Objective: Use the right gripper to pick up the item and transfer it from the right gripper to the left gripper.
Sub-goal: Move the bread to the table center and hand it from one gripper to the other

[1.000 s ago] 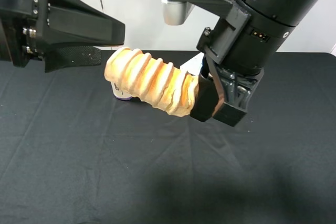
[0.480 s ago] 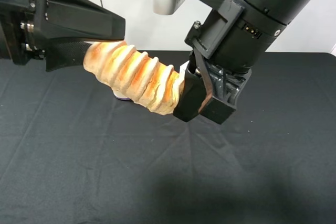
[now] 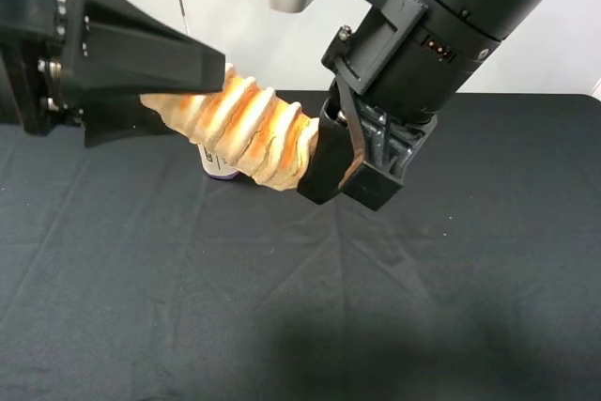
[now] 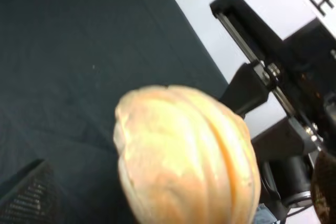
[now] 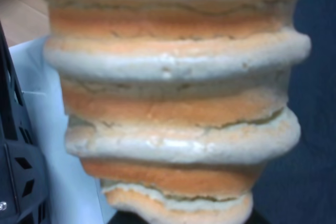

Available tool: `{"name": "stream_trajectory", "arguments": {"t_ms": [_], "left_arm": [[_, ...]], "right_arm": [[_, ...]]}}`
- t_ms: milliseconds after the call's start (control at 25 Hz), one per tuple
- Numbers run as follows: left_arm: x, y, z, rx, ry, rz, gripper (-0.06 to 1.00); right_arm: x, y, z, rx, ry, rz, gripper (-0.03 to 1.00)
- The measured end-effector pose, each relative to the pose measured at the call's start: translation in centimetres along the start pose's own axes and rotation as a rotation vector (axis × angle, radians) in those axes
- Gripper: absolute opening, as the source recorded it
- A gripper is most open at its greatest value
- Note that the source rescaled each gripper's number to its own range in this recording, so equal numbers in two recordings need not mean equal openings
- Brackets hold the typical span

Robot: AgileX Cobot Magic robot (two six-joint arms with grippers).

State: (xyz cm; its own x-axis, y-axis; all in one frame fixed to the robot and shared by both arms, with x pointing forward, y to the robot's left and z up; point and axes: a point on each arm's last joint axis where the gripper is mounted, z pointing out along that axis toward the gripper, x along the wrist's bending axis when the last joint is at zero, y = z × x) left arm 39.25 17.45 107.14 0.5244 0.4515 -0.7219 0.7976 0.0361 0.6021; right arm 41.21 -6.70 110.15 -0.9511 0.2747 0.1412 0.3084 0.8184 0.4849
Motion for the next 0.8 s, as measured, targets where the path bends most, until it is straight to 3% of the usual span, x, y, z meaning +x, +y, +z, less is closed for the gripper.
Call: {"name": "stream_trajectory", "arguments": {"t_ms": [280, 480, 600, 720, 800], "left_arm": [[0.25, 0.06, 0.03, -0.018, 0.018, -0.01, 0.9], [0.53, 0.28, 0.01, -0.045, 0.047, -0.011, 0.76], [0.55, 0.33, 0.01, -0.051, 0.049, -0.013, 0.58], [0.54, 0.35, 0.01, -0.053, 0.047, -0.016, 0.29], [0.54, 0.36, 0.01, -0.054, 0.048, -0.016, 0.15]], "right_arm": [[0.1, 0.1, 0.0, -0.011, 0.011, -0.008, 0.01], [0.11, 0.12, 0.0, -0.013, 0.012, -0.013, 0.01], [0.11, 0.12, 0.0, -0.013, 0.012, -0.013, 0.01], [0.11, 0.12, 0.0, -0.013, 0.012, -0.013, 0.01], [0.11, 0.12, 0.0, -0.013, 0.012, -0.013, 0.0]]}}
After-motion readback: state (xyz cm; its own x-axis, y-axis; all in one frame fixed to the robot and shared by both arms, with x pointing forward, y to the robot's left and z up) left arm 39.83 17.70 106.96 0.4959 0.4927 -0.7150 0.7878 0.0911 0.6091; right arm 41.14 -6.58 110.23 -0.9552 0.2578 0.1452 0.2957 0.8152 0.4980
